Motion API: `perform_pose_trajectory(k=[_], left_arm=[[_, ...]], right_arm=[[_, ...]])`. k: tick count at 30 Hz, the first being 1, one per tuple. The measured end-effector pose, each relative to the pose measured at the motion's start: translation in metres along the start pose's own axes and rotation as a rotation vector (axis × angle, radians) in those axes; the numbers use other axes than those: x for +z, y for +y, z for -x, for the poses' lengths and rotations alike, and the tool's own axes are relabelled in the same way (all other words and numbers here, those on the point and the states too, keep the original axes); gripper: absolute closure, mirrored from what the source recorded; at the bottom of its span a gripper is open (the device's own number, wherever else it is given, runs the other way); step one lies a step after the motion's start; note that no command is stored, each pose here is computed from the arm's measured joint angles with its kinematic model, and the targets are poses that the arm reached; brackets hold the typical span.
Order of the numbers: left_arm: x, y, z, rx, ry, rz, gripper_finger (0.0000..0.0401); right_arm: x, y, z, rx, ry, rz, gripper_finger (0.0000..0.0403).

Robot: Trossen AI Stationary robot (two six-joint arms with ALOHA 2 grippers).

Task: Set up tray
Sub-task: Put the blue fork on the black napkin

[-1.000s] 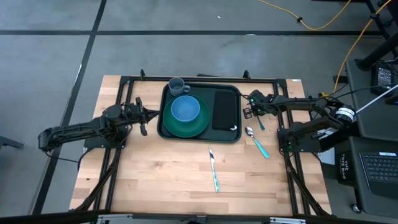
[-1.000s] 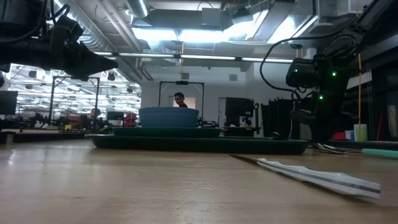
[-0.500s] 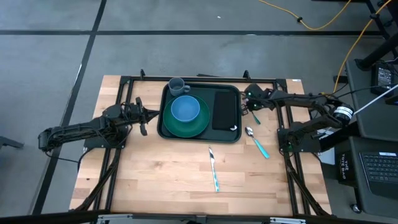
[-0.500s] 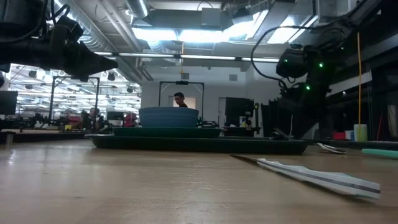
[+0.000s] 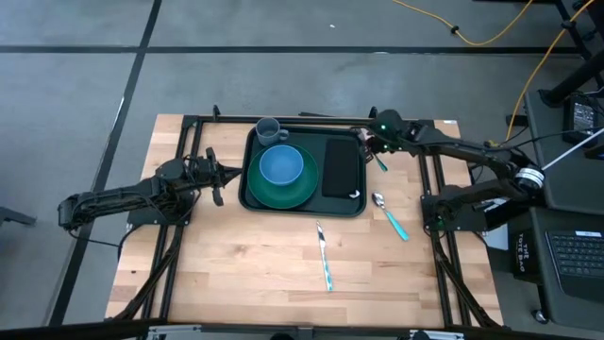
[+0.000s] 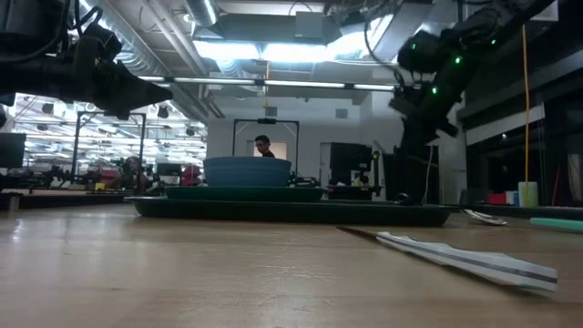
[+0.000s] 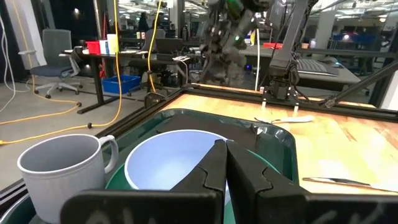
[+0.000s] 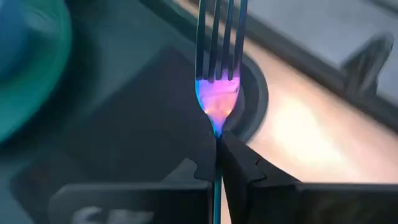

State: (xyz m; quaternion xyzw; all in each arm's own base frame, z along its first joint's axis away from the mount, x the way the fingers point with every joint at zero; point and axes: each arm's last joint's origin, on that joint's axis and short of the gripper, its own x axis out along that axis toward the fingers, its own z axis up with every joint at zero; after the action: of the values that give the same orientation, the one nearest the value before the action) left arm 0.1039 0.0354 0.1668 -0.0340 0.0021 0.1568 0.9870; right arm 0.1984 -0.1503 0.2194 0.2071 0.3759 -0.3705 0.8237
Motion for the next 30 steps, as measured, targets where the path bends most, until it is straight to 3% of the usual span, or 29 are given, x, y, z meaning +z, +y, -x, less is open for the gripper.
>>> perform_pose_trajectory(k=[9, 17, 30], left_arm=[[0.0, 0.0, 0.0, 0.0, 0.0, 0.0, 0.0397], [0.0, 0.0, 0.0, 0.0, 0.0, 0.0, 0.0397], [0.0, 0.0, 0.0, 0.0, 0.0, 0.0, 0.0397]], right_arm=[[0.009, 0.023, 0.036, 0.13, -0.207, 0.148, 0.0388], [-0.002, 0.057, 0.045, 0.245, -0.219, 0.246, 0.0387], [-0.03, 0.106, 0.066, 0.207, -0.277, 0.219, 0.0387]])
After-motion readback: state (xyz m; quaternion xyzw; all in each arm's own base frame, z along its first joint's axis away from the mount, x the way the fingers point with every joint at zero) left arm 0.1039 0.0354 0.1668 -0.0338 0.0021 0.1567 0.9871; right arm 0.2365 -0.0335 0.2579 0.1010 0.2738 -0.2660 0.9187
